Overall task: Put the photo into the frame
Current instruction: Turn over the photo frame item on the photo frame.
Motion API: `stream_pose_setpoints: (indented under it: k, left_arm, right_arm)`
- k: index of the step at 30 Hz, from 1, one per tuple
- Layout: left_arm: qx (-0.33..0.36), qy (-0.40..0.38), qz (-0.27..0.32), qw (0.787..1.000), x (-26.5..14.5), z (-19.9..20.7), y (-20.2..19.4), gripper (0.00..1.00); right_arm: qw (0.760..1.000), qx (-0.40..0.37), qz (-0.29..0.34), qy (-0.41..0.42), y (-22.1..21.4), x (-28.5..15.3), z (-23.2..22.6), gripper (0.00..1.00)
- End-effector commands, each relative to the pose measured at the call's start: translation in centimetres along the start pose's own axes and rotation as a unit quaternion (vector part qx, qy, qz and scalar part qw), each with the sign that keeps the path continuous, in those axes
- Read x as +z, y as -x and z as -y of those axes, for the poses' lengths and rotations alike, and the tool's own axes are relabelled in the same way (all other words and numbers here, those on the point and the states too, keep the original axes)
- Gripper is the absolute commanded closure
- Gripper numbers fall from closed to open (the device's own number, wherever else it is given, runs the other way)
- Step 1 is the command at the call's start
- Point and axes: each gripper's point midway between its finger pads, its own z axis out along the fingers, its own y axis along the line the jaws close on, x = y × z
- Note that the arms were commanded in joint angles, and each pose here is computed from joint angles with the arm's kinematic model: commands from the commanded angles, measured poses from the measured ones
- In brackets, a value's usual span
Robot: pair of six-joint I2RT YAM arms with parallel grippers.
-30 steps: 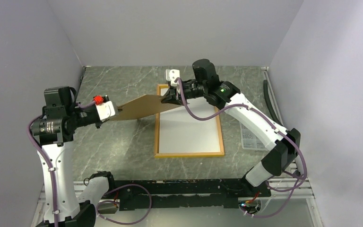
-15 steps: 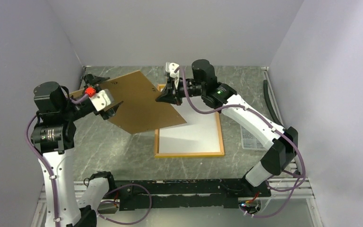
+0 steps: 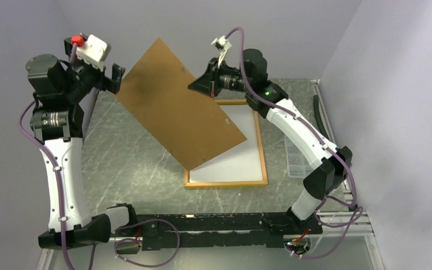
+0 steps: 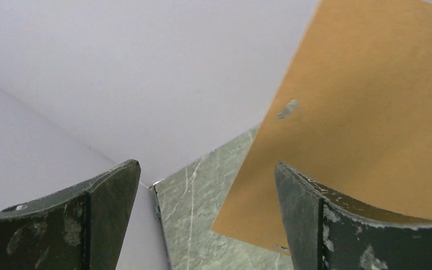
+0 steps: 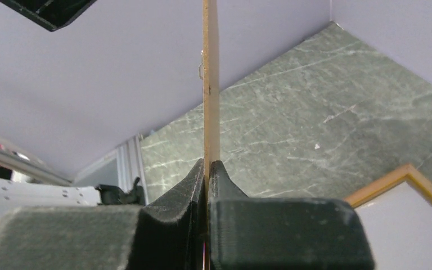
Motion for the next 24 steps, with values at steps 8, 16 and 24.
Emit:
stream_pose_setpoints:
  k: [8,16,24]
  left_arm:
    - [-0.100,0.079,-0.088,0.988,1.5,-3.6,-4.6,0.06]
    - [-0.184,-0.030,-0.235,0.954,2.7,2.0,-14.7,0.06]
    - [-0.246,-0.125,-0.285,0.918,3.3,7.2,-20.6,0.06]
  right_arm:
    - [0.958,0.273,0.073,-0.050,3.3,-6.3,6.3,1.00]
    - [0.928,0.324,0.119,-0.142,-0.1,-13.3,11.8,1.00]
    - [0.900,0.373,0.145,-0.175,-5.6,-18.5,15.1,1.00]
